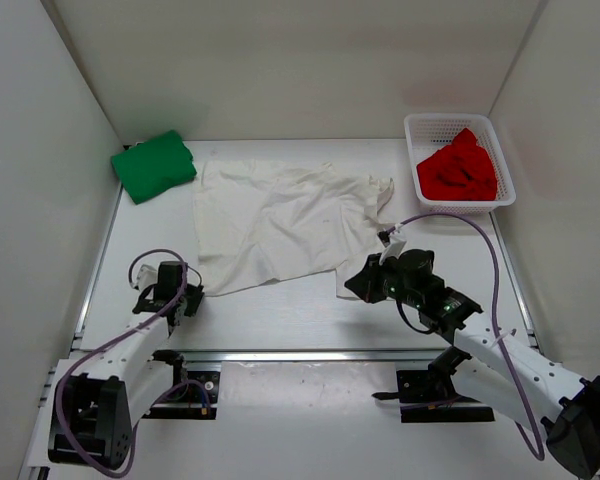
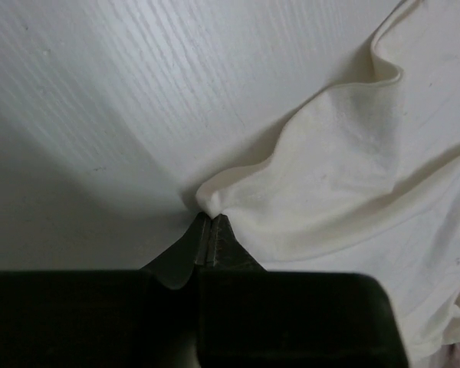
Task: Fold and stack the t-shirts
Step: Flatten out the tshirt
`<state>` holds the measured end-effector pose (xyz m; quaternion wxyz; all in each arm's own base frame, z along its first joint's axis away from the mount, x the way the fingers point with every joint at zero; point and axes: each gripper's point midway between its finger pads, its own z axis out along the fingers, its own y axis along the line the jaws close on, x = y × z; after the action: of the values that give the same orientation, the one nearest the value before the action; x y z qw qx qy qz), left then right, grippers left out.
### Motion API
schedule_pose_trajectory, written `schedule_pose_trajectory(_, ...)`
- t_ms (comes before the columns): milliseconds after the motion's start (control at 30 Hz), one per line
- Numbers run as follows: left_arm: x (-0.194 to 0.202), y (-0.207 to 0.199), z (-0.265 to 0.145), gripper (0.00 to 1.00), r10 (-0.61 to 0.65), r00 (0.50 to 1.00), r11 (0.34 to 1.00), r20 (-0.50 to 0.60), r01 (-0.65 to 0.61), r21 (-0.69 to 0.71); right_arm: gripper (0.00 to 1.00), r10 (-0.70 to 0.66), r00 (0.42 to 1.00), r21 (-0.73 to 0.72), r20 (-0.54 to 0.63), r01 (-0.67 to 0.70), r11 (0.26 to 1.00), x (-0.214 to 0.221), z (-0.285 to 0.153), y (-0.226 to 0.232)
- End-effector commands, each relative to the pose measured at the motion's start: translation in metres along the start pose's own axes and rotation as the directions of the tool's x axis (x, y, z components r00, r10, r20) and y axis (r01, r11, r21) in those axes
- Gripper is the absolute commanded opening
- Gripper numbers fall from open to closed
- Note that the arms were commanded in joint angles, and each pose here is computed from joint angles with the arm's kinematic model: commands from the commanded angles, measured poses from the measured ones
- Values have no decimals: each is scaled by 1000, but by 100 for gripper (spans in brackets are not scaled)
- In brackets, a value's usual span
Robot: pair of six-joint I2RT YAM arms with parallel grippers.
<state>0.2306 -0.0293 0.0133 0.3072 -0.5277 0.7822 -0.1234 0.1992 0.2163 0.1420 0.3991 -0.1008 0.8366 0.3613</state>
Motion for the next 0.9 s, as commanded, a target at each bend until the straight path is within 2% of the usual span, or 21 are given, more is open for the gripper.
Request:
schedule_pose_trajectory(0,-18,-18,-1,0,87,995,996,55,-88,6,1,15,1000,32,13,-15,999,-4,4,-9)
schedule_pose_trajectory(167,-61,-94,-18,0,207,966,968,154,-225,112,3,98,993,221,-67,-81,972,23,6,-56)
schedule_pose_trajectory(233,-78,-115,-19,0,213,960,960,180,-240,143,5,120,991,310,-55,-98,946,19,2,-78)
schedule_pose_trajectory(333,-96,-157,-29,0,231,948,937,218,-277,212,17,176,984,422,-36,-145,895,14,-8,-107)
schedule_pose_trajectory(467,-100,-190,-27,0,263,943,911,205,-312,268,35,267,962,593,52,-245,767,12,-35,-154)
schedule_pose_trajectory(500,-98,-200,-28,0,270,940,901,207,-323,289,36,272,960,619,69,-255,743,12,-40,-161)
schedule_pose_trajectory(567,-101,-213,-23,0,285,934,892,215,-340,297,37,292,950,684,110,-285,671,17,-51,-177)
schedule_pose_trajectory(633,-106,-233,-24,0,282,933,878,224,-345,332,38,324,938,709,124,-312,632,27,-55,-187)
schedule_pose_trajectory(733,-104,-249,-23,0,282,936,857,210,-344,383,38,400,910,717,105,-348,604,48,-55,-196)
schedule_pose_trajectory(867,-98,-250,-22,0,280,936,846,212,-345,406,38,407,910,750,76,-322,579,57,-54,-200)
